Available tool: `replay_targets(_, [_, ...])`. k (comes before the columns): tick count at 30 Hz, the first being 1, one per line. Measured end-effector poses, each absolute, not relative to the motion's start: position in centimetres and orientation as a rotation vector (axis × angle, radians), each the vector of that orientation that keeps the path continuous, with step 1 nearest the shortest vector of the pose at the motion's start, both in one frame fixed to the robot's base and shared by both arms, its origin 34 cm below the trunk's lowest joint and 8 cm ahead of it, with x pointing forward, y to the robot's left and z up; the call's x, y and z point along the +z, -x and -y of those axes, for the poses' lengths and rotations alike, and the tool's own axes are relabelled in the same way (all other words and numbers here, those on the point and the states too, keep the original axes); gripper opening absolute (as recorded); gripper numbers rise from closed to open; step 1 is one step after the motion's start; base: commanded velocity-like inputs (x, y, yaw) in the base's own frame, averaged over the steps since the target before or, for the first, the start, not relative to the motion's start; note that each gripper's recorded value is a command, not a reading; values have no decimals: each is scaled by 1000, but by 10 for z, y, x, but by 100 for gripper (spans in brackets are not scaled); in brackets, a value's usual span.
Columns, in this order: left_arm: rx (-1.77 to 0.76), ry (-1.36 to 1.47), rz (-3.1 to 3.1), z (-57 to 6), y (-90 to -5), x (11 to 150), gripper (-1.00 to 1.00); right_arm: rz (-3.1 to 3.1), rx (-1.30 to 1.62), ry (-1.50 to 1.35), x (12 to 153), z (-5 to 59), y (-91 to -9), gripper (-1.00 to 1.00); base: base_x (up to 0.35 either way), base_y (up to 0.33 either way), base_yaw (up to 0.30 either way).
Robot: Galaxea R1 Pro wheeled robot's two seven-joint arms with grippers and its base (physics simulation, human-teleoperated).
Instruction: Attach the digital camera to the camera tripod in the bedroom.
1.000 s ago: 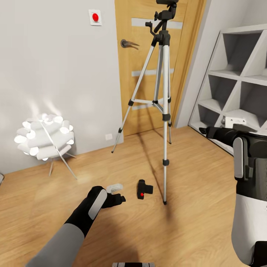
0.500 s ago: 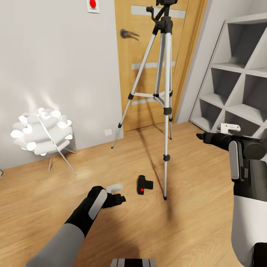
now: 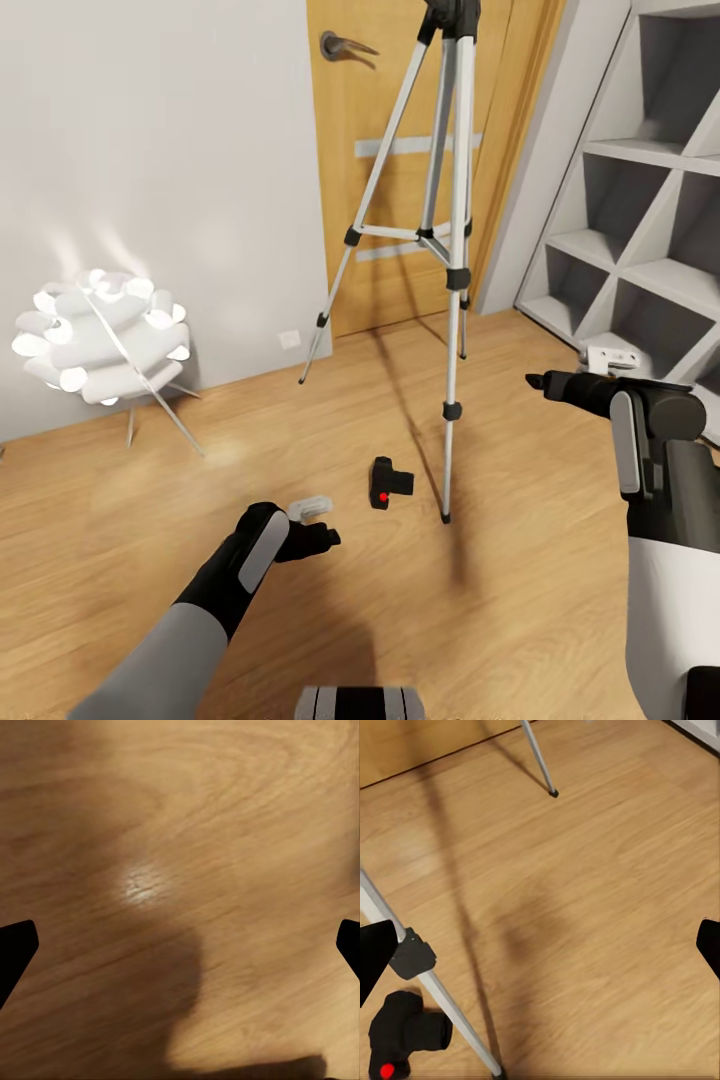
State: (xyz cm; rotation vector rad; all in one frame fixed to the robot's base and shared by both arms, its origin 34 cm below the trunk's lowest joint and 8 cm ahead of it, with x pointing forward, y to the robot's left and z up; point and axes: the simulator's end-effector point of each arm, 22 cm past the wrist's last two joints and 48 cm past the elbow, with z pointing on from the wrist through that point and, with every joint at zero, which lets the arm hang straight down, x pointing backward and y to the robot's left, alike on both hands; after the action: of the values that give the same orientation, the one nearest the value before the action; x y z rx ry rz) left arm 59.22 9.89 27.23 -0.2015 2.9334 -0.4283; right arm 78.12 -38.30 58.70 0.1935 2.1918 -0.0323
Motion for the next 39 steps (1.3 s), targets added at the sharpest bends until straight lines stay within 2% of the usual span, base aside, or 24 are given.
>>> replay_targets(18, [-434,215,-2992,-98,-578,239,100,-2264,-29,-196,535,379,-784,100,0,0,0])
replay_targets(39, [-492,136,-2827,-88,-644,304,100,-2265,-27,-197,535,378,-784,100,37,0,0])
